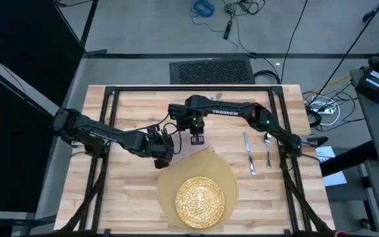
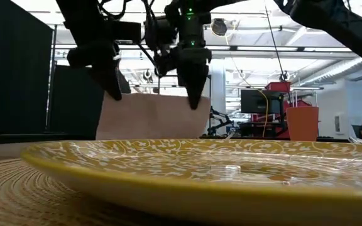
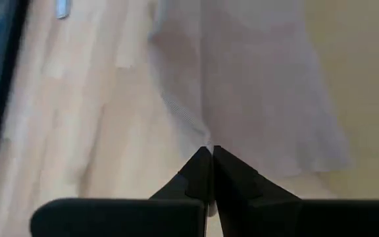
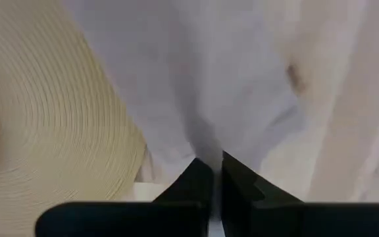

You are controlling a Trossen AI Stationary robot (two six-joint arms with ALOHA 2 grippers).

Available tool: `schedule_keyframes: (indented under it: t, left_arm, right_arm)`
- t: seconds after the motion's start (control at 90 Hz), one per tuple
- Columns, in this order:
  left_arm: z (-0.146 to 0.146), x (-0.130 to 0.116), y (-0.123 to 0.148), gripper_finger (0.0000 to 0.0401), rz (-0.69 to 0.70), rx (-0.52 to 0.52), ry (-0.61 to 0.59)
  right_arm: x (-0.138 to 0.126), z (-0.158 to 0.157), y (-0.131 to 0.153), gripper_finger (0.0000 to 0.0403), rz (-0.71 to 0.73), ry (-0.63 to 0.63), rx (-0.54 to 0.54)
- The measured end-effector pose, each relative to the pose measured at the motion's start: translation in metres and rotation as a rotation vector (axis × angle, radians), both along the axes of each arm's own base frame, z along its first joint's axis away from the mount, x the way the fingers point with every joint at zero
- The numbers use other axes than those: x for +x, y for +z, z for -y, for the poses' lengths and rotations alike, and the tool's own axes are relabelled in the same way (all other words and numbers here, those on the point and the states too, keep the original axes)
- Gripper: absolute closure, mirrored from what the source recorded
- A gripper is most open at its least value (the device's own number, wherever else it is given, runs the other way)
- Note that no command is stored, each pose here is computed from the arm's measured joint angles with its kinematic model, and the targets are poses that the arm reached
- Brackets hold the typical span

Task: Set table place
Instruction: Fold the brown table napkin

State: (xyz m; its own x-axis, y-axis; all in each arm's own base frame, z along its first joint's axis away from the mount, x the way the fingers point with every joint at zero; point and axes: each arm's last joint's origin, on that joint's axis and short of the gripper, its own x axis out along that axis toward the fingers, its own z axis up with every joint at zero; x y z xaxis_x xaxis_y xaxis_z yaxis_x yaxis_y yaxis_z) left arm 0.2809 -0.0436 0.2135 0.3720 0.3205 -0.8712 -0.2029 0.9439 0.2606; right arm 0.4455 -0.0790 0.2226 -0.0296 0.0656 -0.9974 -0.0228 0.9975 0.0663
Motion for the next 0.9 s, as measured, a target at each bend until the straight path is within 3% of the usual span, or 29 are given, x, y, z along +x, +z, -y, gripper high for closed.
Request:
schedule_keyframes:
  t: [0.167,0.567,0.9]
  left_arm:
    - [0.005,0.000,-0.006,0.0401,-0.017,-0.118,-0.080]
    - [0.007,0.004,-0.005,0.0401,0.016,-0.152,-0.168]
    - [0.007,0.005,-0.005,0.0384,0.006,-0.187,-0.200]
  right_arm:
    - [-0.002,-0.005,-0.012,0.0403,-0.036,0.007,0.023]
    - [-0.003,-0.007,-0.015,0.0398,-0.051,-0.020,0.055]
    - [-0.006,-0.007,-0.015,0.0328,-0.082,-0.049,0.056]
